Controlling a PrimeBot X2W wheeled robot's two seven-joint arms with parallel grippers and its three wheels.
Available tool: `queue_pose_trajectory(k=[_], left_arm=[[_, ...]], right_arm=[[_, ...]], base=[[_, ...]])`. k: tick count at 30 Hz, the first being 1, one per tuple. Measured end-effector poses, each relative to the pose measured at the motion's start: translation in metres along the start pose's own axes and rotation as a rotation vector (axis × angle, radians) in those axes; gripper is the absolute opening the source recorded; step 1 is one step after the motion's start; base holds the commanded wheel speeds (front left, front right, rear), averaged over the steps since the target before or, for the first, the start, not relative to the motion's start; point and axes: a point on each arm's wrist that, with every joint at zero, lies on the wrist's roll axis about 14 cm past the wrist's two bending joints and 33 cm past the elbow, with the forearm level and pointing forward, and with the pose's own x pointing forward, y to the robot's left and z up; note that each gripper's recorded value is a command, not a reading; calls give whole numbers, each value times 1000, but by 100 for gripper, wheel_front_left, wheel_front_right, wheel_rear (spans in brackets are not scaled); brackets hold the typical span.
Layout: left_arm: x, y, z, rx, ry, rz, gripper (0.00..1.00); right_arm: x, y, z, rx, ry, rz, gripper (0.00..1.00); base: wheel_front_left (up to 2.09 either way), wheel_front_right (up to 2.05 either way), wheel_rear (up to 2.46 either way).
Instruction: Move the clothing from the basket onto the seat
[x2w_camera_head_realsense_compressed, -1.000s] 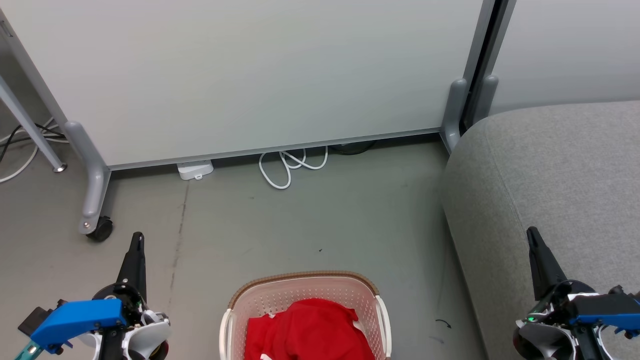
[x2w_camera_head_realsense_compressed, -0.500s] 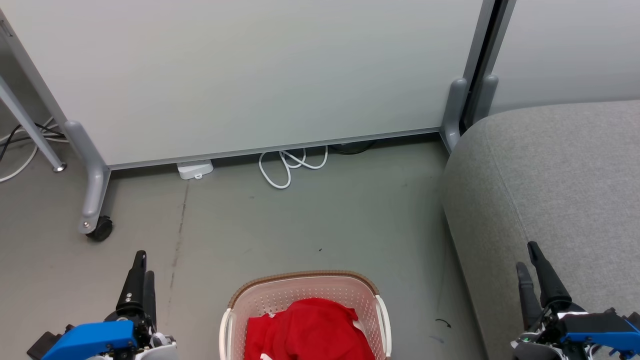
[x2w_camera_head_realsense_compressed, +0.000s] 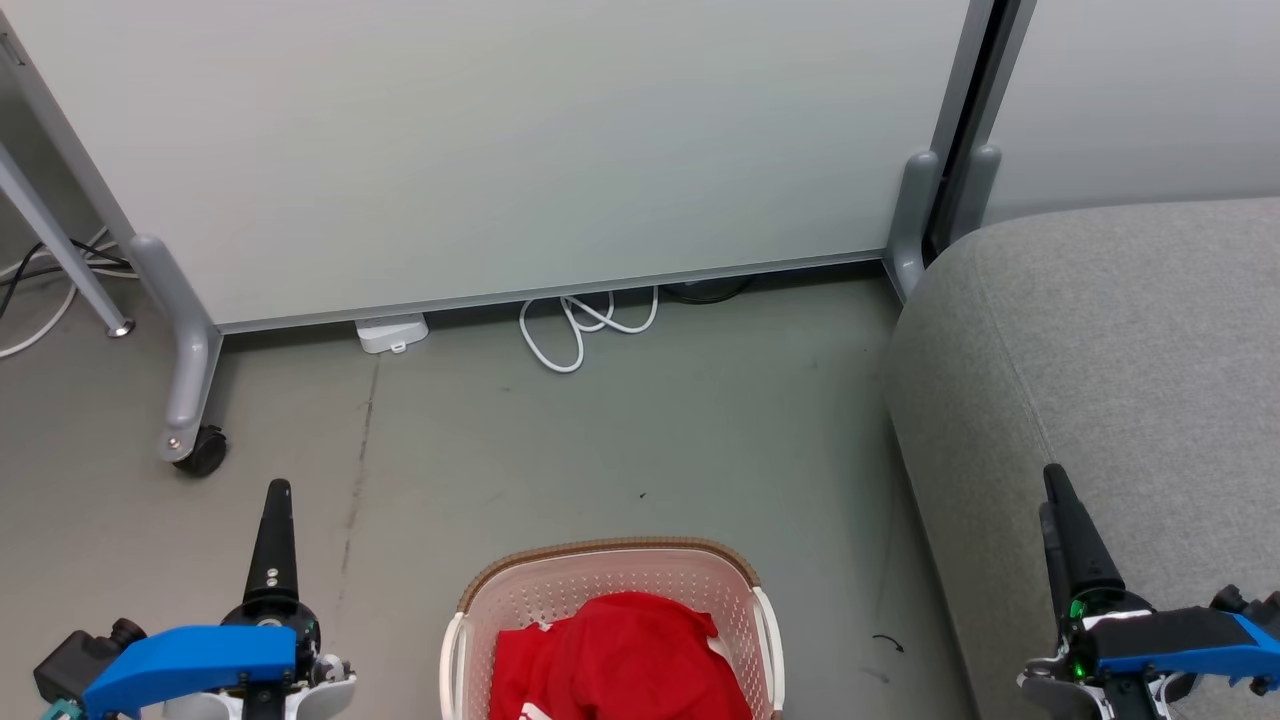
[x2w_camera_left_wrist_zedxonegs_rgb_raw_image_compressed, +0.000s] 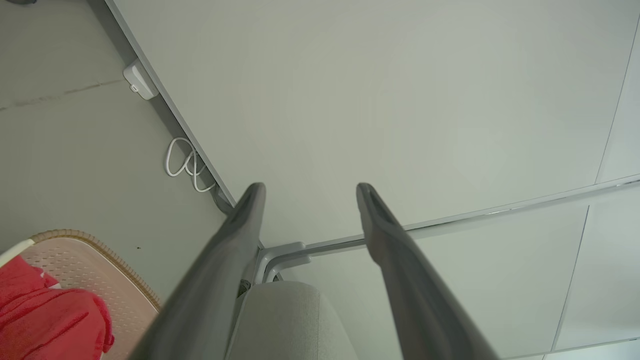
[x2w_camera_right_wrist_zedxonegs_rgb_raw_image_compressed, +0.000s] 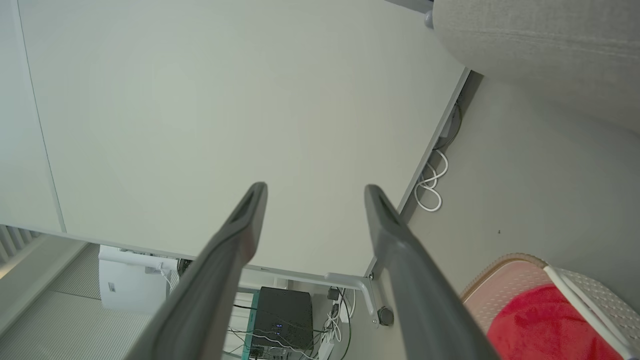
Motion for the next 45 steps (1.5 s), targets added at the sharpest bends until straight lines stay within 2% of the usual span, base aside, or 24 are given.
queue_pose_trajectory(k=[10,11,25,45], left_arm=[[1,-10,-6,197,5,-14,100],[1,-12,-7,259,5,-19,100],[0,-18,-13,483,-3,-36,100],[-1,-24,-17,751,-30,-65,100]], right_arm=[[2,10,-5,-197,6,32,100],[3,14,-8,-264,12,46,100],[4,26,-19,-511,23,101,100],[6,30,-31,-769,28,150,100]], base=[[0,0,0],[0,0,0],[0,0,0],[0,0,0]])
